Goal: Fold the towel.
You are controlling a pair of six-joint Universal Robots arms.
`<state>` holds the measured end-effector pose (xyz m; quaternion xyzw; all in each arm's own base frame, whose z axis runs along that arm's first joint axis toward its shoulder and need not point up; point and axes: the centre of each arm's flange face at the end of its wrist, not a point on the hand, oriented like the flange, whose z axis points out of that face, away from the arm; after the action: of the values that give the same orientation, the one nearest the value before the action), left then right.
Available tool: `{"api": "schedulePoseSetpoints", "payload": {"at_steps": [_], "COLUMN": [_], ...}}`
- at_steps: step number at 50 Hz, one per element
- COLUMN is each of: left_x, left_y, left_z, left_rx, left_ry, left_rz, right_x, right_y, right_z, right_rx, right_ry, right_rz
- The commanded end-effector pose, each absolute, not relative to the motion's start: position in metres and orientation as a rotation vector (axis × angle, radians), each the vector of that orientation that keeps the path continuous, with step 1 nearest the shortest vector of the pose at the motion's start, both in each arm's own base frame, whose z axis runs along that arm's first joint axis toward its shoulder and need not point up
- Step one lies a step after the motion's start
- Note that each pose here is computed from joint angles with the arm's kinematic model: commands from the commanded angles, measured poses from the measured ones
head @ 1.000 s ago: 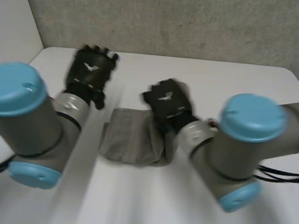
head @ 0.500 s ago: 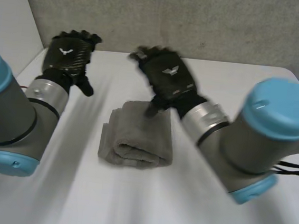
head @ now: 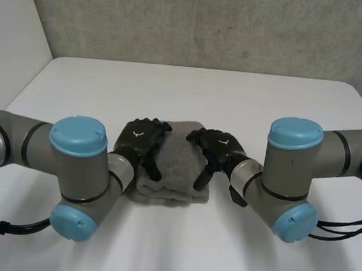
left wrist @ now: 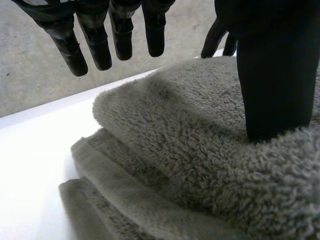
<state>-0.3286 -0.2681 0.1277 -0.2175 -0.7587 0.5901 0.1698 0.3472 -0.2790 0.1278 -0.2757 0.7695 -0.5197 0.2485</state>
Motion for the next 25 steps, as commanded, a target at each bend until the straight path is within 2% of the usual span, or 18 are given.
{"api": "schedulePoseSetpoints", "payload": {"at_steps": [1,2,4,5,7,10,12,13,15,18,25], "left_x": [-0.323,-0.323,-0.317,-0.317,-0.306,-0.3,-0.288,-0.287,-0.276,-0.266,-0.258], "left_y": [-0.268,-0.268,-0.267,-0.267,-0.265,-0.262,-0.254,-0.254,-0.245,-0.237,-0.231], "left_z": [0.165,0.165,0.207,0.207,0.25,0.271,0.304,0.304,0.328,0.348,0.356], "left_rx": [-0.591,-0.591,-0.555,-0.555,-0.505,-0.484,-0.444,-0.444,-0.383,-0.327,-0.308], "left_ry": [-2.14,-2.14,-2.068,-2.067,-1.984,-1.945,-1.885,-1.885,-1.85,-1.816,-1.845], "left_rz": [1.725,1.725,1.806,1.806,1.901,1.946,2.024,2.025,2.101,2.161,2.165], "right_x": [0.335,0.335,0.322,0.322,0.312,0.305,0.284,0.284,0.269,0.261,0.254], "right_y": [-0.277,-0.277,-0.268,-0.268,-0.258,-0.256,-0.256,-0.256,-0.254,-0.257,-0.262], "right_z": [0.185,0.185,0.237,0.237,0.281,0.299,0.325,0.325,0.343,0.345,0.343], "right_rx": [-0.688,-0.688,-0.636,-0.636,-0.58,-0.54,-0.453,-0.453,-0.423,-0.432,-0.441], "right_ry": [2.043,2.043,1.949,1.948,1.853,1.829,1.823,1.823,1.822,1.857,1.918], "right_rz": [-1.59,-1.591,-1.732,-1.733,-1.861,-1.921,-2.061,-2.062,-2.181,-2.238,-2.244]}}
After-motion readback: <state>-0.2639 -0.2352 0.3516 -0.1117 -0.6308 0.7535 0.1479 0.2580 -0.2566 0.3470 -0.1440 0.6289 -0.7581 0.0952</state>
